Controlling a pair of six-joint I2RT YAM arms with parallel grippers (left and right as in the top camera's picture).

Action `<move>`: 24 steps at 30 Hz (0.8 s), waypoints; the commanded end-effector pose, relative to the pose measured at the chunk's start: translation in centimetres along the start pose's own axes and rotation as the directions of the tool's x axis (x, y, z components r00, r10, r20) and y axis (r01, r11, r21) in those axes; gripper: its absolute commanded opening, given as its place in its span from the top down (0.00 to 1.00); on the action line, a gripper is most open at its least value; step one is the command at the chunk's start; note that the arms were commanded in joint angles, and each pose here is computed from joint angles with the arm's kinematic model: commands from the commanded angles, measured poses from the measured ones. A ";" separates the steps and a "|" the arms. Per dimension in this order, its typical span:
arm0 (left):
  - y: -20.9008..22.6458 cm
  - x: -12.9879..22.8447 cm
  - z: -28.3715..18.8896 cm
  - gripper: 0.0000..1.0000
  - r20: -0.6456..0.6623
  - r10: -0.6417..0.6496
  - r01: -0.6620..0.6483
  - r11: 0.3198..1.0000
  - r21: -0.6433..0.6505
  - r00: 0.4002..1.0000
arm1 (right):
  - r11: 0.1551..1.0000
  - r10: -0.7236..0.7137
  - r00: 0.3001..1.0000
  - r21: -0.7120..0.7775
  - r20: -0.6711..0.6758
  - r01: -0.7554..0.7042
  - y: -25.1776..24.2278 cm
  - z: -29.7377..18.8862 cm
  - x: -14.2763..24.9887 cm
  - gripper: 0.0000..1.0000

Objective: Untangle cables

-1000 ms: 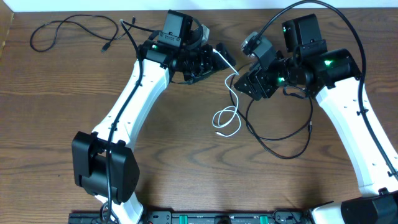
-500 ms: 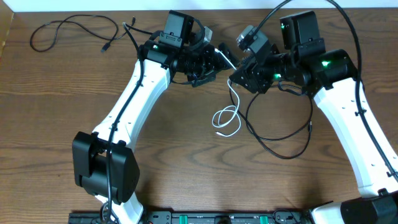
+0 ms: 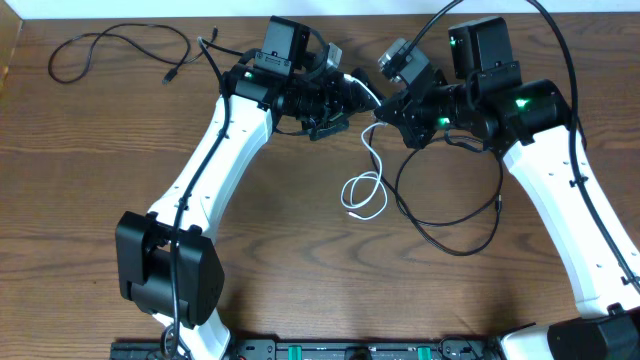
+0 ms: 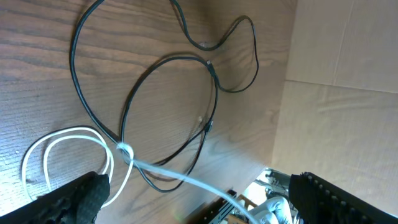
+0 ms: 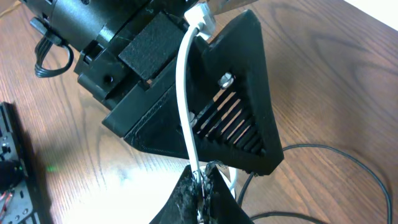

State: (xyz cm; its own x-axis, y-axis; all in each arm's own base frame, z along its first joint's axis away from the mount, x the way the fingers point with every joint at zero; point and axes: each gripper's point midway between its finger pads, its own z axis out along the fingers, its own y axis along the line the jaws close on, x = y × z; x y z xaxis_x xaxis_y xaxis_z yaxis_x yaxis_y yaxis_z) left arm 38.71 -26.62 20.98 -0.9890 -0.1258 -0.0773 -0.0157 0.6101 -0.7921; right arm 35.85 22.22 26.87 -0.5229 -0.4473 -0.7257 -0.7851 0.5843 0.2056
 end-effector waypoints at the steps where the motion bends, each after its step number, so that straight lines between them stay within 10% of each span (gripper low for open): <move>1: -0.6 0.1 -0.2 0.02 0.000 0.007 -0.007 1.000 0.011 1.000 | 0.999 0.032 0.999 -0.020 0.016 -0.031 0.6 0.0 -0.4 0.98; 13: 11.2 -2.3 -4.3 0.02 0.205 0.086 0.061 0.786 -0.615 0.975 | 0.898 0.435 0.881 -0.019 0.187 -0.439 -2.6 -1.6 -4.0 0.99; 18: 10.5 -0.4 -3.3 0.02 0.027 0.191 -0.138 0.795 -0.591 0.981 | 0.800 0.588 0.769 -0.038 0.249 -0.599 -4.6 -2.6 -4.8 0.99; 24: 5.3 3.6 -0.3 0.02 -0.215 0.474 -0.515 0.827 -0.224 0.854 | 0.649 0.734 0.617 -0.027 0.285 -0.760 -6.0 -2.8 -4.5 0.99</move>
State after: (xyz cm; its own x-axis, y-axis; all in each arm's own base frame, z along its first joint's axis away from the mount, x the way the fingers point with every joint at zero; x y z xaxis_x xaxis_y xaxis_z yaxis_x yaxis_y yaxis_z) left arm 36.85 -20.31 15.03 -0.9714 0.1026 -0.2141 0.1798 0.9069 -0.3812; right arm 41.72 19.31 30.57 -0.7868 0.2080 -0.5811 -0.2706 0.7300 0.6276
